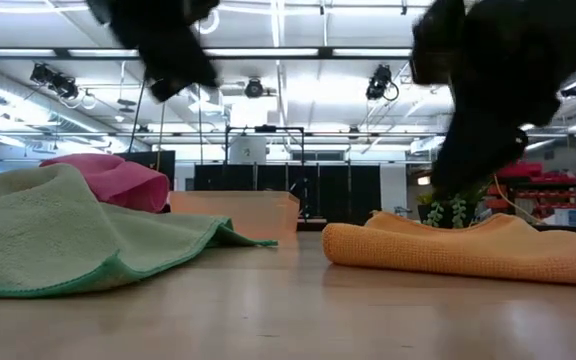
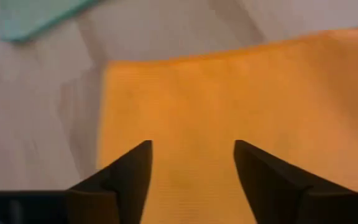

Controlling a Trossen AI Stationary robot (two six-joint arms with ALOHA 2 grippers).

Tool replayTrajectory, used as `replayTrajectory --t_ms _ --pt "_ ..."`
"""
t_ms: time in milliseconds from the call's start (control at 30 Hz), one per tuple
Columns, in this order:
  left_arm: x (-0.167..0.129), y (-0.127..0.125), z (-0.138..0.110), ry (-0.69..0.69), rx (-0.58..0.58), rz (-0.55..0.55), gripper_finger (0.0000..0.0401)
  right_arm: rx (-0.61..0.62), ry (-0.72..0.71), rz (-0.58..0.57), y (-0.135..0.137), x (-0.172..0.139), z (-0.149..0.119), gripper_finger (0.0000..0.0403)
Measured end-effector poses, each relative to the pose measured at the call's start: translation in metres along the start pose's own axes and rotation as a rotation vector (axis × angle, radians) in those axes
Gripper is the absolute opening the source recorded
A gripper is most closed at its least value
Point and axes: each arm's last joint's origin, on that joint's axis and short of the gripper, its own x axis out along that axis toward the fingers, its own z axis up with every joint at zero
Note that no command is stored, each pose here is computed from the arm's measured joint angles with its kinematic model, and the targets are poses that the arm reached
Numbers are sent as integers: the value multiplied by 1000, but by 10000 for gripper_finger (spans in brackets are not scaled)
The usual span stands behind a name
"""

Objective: Fold microfiber towels
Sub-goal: Fold the right orange microfiber cloth

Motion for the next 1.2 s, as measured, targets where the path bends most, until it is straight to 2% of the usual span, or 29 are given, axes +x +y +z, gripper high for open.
replayTrajectory --t_ms 67,167,233,300,367,467,533,600,700,933,1067,1200 --pt "-11 -1 -14 31 28 6 73 -26 -8 0 8 9 5 261" --pt "-14 -7 -17 -28 38 -10 69 -124 32 -33 12 14 3 279" --pt "-24 -4 -33 23 68 15 68 -139 34 -24 17 18 6 285" --pt "-22 -8 -29 -63 51 -24 67 -160 63 -43 13 16 5 287" --pt "-32 -2 -43 -32 62 -12 66 -126 65 -38 13 21 10 288" --pt "-29 -3 -43 -100 24 -39 68 -84 97 -75 3 21 10 288" --pt "-34 3 -52 -74 21 -10 67 -42 86 -63 2 23 13 288" --pt "-30 1 -44 -136 -8 -19 65 -38 104 -87 -3 22 11 288" --pt "-31 9 -48 -149 -21 23 61 8 108 -89 -7 29 10 288" --pt "-20 31 -35 -241 -143 109 55 -15 94 -176 -22 50 11 288" --pt "-19 44 -26 -283 -227 147 58 19 76 -217 -37 54 23 288" --pt "-18 62 -20 -317 -427 192 58 83 88 -203 -53 50 41 288"
